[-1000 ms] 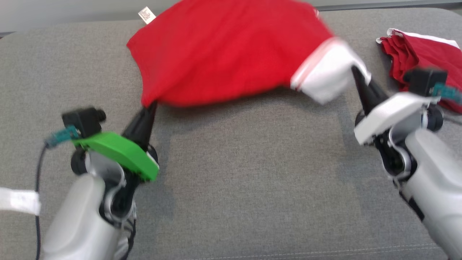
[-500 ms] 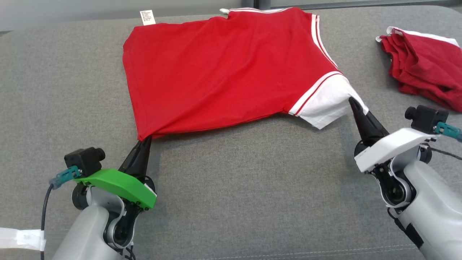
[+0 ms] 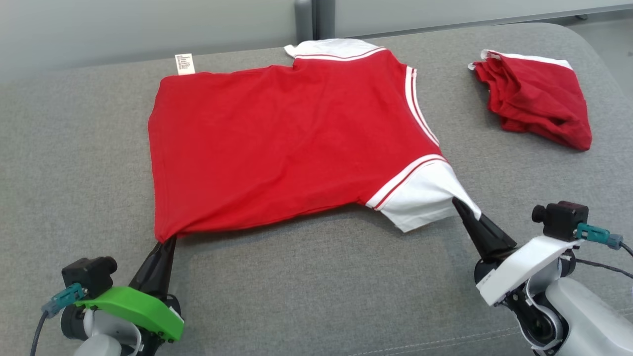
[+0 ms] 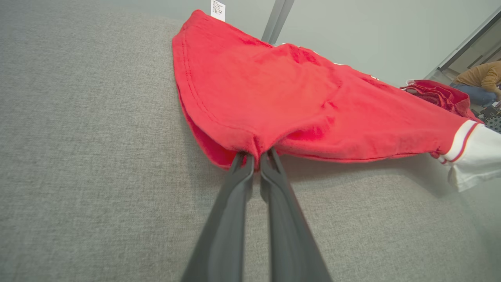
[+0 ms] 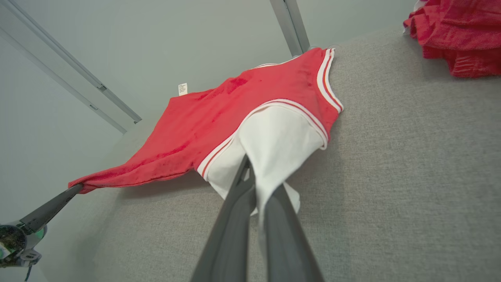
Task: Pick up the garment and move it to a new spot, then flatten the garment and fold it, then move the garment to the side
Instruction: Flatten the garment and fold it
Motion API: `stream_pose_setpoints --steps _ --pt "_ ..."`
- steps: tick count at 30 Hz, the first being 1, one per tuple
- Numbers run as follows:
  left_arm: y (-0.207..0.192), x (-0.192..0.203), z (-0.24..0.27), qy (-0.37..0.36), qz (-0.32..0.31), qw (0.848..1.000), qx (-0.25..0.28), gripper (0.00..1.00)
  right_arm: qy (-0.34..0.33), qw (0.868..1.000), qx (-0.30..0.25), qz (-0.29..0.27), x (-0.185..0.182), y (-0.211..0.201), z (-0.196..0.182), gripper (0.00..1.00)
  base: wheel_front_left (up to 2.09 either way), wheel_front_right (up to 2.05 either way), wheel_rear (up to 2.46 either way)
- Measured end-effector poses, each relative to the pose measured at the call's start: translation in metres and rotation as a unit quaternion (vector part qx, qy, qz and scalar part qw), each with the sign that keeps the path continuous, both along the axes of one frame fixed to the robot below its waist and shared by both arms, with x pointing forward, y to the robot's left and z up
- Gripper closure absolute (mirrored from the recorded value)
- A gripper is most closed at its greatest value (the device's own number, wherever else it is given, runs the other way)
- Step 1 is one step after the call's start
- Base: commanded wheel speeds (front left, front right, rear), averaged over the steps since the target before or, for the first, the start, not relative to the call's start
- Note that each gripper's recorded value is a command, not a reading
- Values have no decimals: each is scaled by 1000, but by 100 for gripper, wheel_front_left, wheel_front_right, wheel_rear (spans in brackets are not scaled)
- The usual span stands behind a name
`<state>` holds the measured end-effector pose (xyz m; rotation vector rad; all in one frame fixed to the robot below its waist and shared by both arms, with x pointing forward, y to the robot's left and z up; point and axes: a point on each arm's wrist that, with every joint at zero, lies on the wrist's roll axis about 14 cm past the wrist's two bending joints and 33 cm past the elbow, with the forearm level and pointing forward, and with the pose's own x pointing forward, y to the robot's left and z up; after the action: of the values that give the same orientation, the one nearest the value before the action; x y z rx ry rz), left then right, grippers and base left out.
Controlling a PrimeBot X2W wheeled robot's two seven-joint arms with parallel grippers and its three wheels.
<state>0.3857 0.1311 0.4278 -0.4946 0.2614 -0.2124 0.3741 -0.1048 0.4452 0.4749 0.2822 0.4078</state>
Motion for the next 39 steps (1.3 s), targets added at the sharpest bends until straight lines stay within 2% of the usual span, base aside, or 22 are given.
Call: stream_pose_setpoints --steps 6,11,16,21,23,27,33,39 --pt "-3 -11 2 -5 -12 1000 10 100 7 1000 1 30 -30 7 8 100 0 0 0" --pt "-15 -18 9 -14 -26 1000 1 100 11 1000 -19 6 -42 -22 10 100 0 0 0" --pt "-17 -29 7 -7 -28 1000 -2 100 49 999 -20 -6 -57 -31 -3 100 0 0 0" --pt "-21 -43 -4 14 -35 999 2 100 86 996 -20 19 -69 -18 -19 100 0 0 0" --pt "-22 -52 -11 25 -53 998 25 100 132 991 -5 32 -88 -5 -38 100 0 0 0" --pt "-18 -60 -18 40 -50 997 34 100 185 982 -2 31 -109 -1 -60 100 0 0 0" --pt "-5 -66 -25 56 -26 997 37 100 195 981 -8 25 -106 -7 -64 100 0 0 0" --pt "-6 -71 -31 71 -31 996 38 100 201 979 -10 26 -108 -8 -67 100 0 0 0"
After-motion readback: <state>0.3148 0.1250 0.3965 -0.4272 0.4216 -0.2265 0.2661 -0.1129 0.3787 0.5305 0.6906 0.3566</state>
